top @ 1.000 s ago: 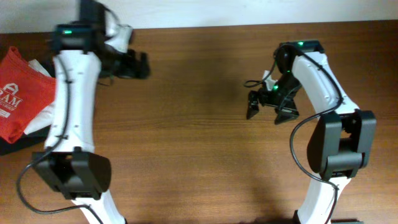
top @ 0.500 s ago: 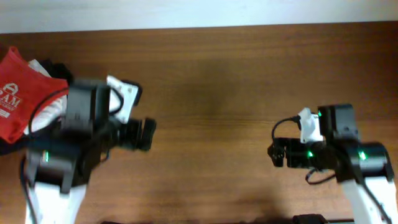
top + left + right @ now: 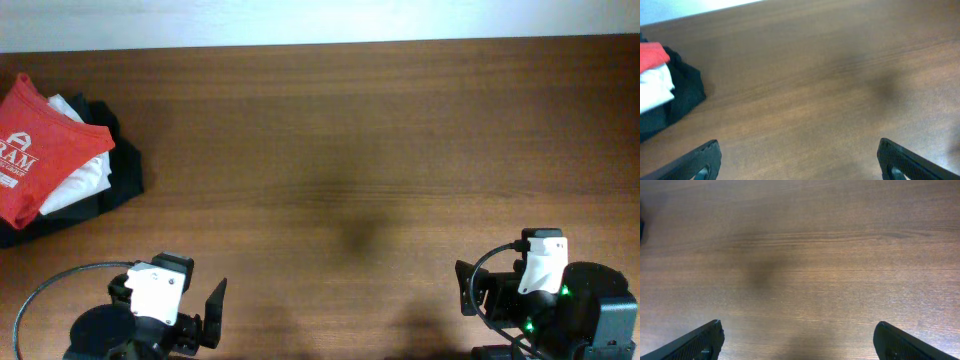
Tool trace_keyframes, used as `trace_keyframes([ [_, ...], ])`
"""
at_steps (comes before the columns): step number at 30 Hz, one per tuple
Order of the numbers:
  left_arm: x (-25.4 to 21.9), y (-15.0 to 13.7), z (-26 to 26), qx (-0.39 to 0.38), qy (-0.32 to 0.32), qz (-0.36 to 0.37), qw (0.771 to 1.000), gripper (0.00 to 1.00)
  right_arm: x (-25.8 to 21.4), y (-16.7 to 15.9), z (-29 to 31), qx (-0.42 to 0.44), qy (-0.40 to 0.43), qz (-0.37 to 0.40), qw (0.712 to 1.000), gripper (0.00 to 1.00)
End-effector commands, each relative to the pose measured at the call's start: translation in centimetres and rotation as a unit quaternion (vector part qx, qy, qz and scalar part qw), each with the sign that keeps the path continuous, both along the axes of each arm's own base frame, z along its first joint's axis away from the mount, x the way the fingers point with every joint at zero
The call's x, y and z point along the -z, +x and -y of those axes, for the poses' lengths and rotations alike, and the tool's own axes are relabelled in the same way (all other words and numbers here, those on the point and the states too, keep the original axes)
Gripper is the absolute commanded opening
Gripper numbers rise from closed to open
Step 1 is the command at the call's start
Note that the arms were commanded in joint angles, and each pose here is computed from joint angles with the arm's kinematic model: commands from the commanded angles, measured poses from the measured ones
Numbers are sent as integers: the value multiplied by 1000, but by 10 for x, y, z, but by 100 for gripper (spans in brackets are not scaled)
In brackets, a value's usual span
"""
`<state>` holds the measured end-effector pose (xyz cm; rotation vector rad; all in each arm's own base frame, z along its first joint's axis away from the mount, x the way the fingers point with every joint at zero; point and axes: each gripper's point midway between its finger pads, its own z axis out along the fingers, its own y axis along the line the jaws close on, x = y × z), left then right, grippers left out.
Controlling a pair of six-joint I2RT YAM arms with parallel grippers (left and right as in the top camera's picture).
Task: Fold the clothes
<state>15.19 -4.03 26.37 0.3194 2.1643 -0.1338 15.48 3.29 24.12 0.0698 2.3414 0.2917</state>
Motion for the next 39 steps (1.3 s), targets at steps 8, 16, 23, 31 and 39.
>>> trace_keyframes([
  [8, 14, -11, -4, -6, 7, -31, 999, 99, -29, 47, 5, -34, -91, 262, 960, 99],
  [16, 14, -11, -4, -6, 7, -31, 999, 99, 11, 79, 12, -2, -112, 430, 896, 99],
  [23, 14, -11, -4, -6, 7, -31, 999, 99, 39, 89, 61, 120, -157, 421, 885, 99],
  [31, 14, -11, -4, -6, 7, -31, 999, 99, 85, 91, 50, 87, -134, 340, 927, 99],
  [39, 14, -11, -4, -6, 7, -31, 999, 99, 85, 91, 50, 87, -134, 340, 927, 99],
])
